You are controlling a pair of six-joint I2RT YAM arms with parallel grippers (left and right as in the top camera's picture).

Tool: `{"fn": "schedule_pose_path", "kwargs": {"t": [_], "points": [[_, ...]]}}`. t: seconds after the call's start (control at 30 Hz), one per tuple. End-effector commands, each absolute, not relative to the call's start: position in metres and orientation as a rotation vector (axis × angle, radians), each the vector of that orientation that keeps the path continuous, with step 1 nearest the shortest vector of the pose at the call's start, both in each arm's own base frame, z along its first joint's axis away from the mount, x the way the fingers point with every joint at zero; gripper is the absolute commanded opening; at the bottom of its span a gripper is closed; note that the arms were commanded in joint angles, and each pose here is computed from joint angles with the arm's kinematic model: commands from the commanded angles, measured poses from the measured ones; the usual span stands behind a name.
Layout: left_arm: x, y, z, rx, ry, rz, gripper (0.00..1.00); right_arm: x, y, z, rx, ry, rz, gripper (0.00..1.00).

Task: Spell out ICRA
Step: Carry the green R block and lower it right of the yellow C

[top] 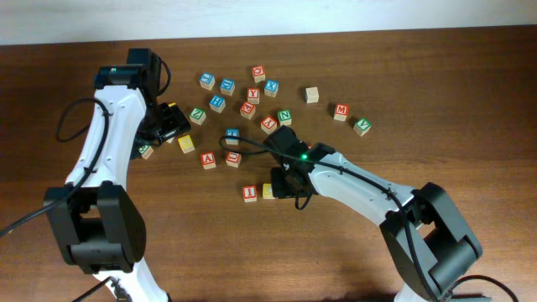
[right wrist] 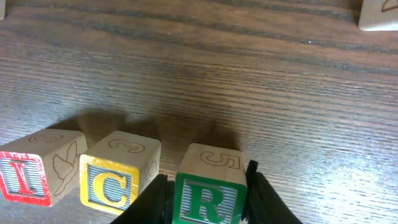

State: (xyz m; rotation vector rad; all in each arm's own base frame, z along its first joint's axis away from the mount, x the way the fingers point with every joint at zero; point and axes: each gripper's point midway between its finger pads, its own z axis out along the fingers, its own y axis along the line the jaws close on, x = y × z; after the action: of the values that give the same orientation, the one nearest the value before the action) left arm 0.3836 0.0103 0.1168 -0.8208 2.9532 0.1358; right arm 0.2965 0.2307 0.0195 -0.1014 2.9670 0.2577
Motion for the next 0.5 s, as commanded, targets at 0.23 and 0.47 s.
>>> {"fn": "schedule_pose_path", "kwargs": {"t": [0.23,0.47], "points": [[0.3868,0.013,0.1273,-0.795,2.927,0.14,0.99,0.2904,0.2313,0.0124,-0.178,2.985,0.254,0.33],[0.3868,0.013,0.1273,-0.795,2.927,0.14,0.99,0.2958,0.2348,0.0185,-0.129,2.98,0.285,0.37]]}}
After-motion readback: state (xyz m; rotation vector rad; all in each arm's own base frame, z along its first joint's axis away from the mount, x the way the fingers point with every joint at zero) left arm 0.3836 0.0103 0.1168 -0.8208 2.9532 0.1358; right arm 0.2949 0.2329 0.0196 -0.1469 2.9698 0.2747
